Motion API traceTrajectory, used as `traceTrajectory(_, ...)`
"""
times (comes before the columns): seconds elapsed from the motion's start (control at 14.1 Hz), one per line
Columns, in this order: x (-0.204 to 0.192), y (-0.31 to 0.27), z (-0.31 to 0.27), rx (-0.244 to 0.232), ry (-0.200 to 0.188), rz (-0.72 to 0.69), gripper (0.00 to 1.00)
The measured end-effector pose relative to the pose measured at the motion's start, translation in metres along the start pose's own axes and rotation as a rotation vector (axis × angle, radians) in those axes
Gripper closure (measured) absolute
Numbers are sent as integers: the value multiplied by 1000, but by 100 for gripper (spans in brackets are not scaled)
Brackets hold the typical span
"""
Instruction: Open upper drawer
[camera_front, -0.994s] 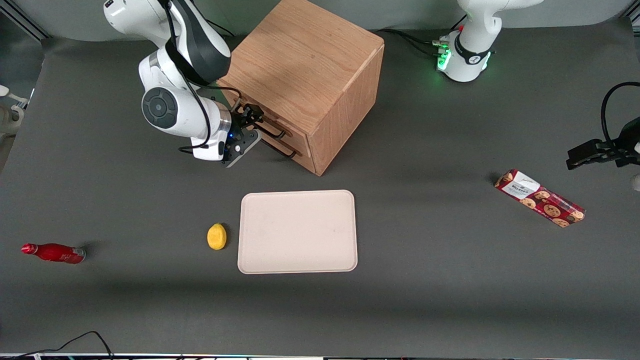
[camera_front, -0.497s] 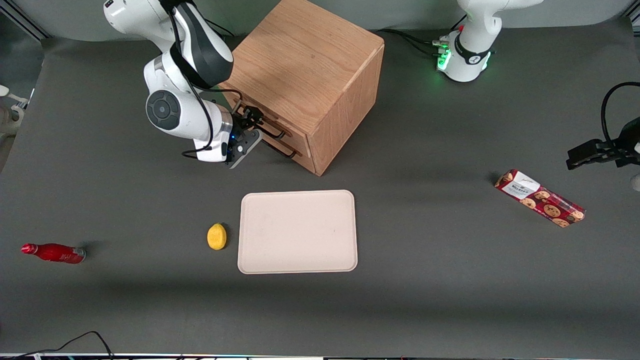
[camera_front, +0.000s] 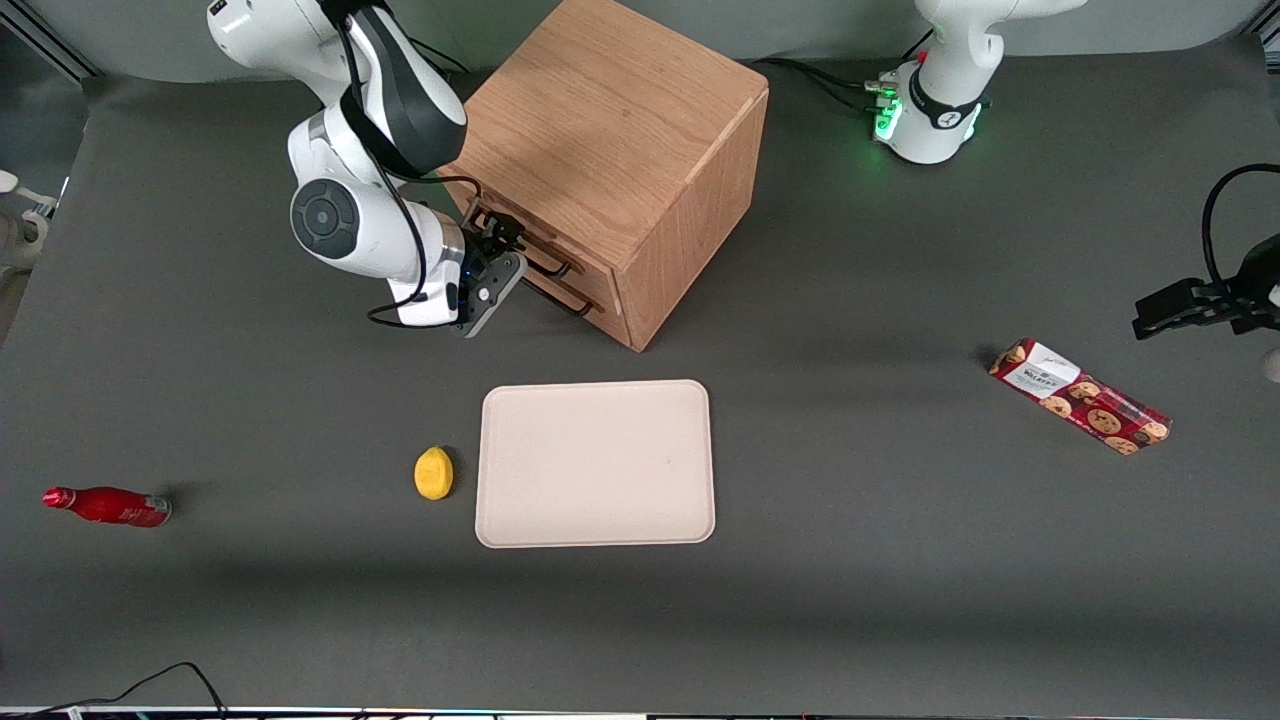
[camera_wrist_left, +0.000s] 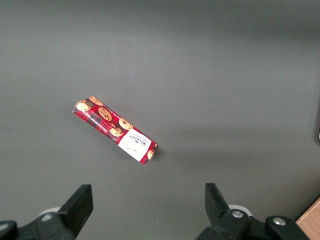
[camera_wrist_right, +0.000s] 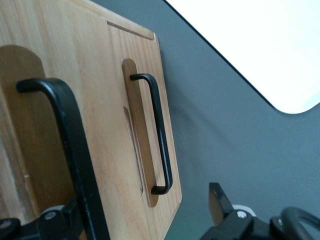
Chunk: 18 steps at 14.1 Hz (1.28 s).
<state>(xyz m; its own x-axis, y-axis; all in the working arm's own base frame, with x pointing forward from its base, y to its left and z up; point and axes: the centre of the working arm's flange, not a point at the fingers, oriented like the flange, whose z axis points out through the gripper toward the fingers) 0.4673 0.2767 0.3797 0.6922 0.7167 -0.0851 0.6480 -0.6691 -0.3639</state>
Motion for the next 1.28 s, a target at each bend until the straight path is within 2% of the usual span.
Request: traceTrajectory(1.28, -1, 90, -24, -22, 72, -141, 0)
